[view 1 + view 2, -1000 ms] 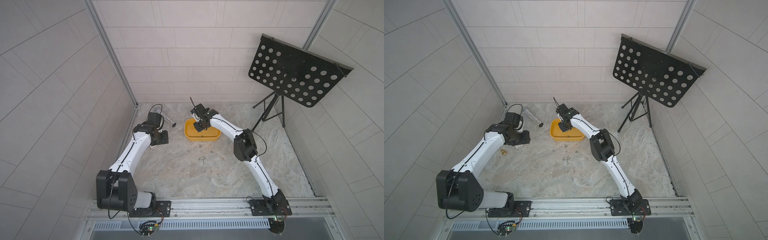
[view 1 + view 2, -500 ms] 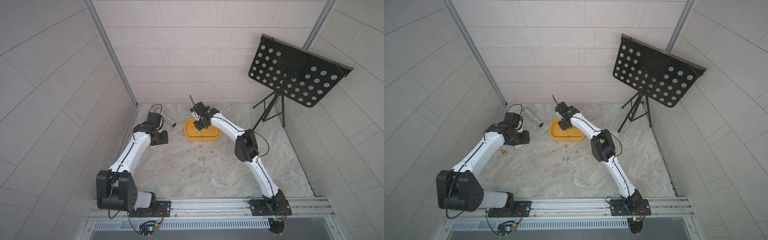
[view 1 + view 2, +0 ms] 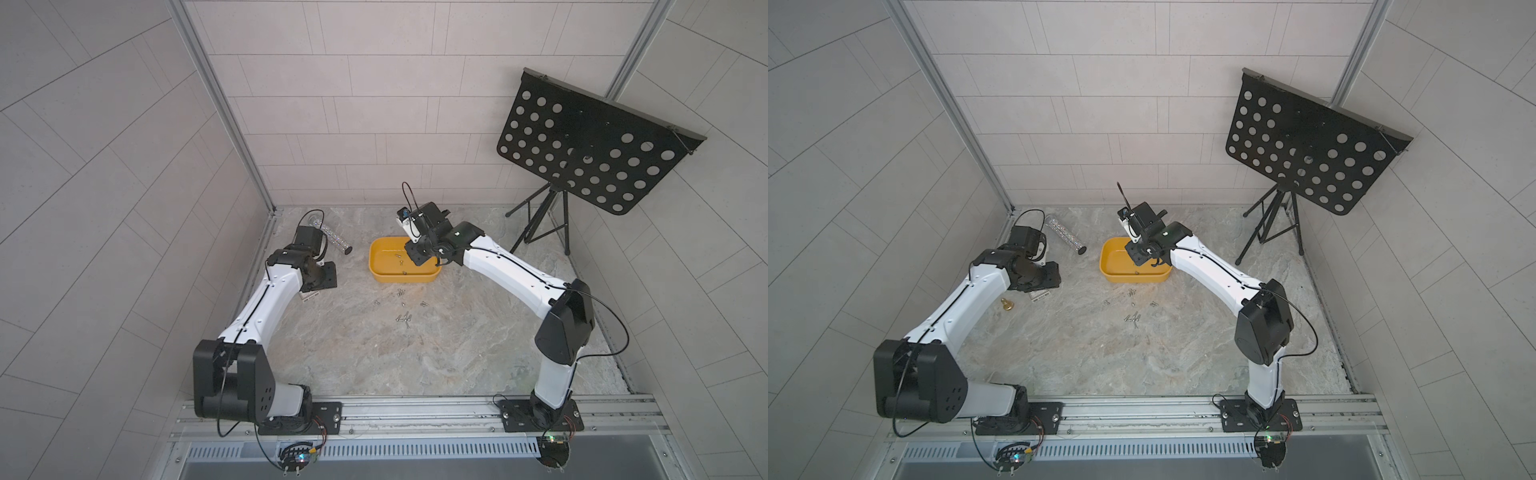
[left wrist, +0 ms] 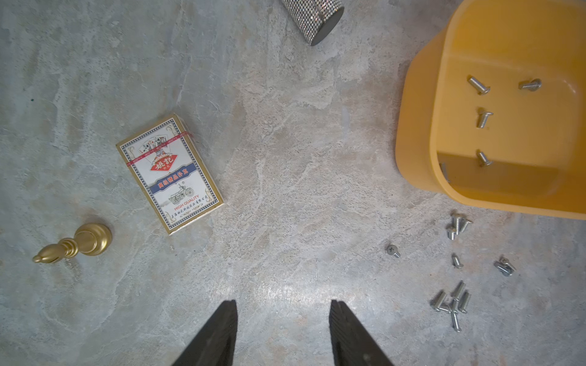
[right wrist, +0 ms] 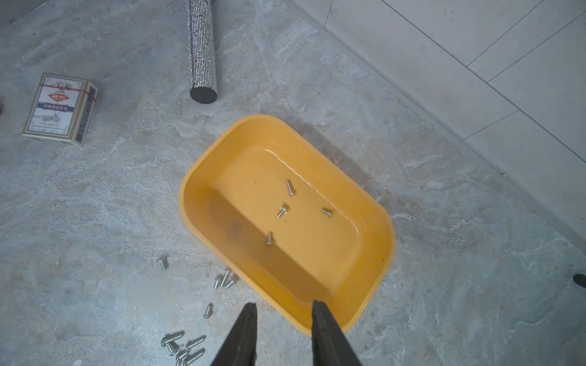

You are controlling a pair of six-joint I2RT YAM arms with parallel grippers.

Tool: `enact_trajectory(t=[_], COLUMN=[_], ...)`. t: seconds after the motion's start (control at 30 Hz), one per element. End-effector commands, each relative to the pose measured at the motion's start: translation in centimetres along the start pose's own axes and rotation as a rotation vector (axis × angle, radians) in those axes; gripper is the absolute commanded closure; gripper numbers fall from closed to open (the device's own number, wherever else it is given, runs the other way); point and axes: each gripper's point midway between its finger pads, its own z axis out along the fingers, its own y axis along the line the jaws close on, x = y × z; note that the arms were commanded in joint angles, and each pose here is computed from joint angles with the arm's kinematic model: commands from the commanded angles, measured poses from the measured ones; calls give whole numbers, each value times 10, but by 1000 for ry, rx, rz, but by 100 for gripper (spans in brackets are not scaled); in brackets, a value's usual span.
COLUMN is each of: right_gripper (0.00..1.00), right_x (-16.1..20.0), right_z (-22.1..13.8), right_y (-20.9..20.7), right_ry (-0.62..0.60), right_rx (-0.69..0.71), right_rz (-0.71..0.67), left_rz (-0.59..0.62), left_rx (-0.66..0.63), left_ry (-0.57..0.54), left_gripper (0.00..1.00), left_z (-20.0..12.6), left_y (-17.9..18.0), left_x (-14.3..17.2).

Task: Put the screws on the desktop into the storage box
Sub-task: Pick up the screw from the center of the board.

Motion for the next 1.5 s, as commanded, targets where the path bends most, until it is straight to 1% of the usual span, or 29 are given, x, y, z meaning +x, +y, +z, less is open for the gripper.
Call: enact_trajectory(t=[0.0,0.17,0.3,0.5,0.7,0.93,1.13,1.47], right_gripper=[68,69,70,71,71,71,70,70], right_x=[20,52,68,80,91,100,108,114], right_z=[-4,-14,-29,-58,-83,-108,-118,-119], right_y=[4,15,9,-16,-41,-64,-73,-75], right_ry=[16,46,33,-24,-59,-83,-86,-81], right_rx=[16,12,33,136,184,214,216,209], right_rz=[29,23,60,129,185,221,237,241], left_rz=[-8,-8,-1,43,86,132,157,202], left_rx=[-2,5,12,-5,-27,-56,-60,-50], left_ry=[22,35,53,62,77,85,113,142], left_gripper=[47,47,47,46,46,46,46,46], left_z=[6,9,14,15,28,42,61,90], left_y=[3,1,-3,-19,-45,-70,-89,-121], left_x=[5,7,11,20,37,42,47,50])
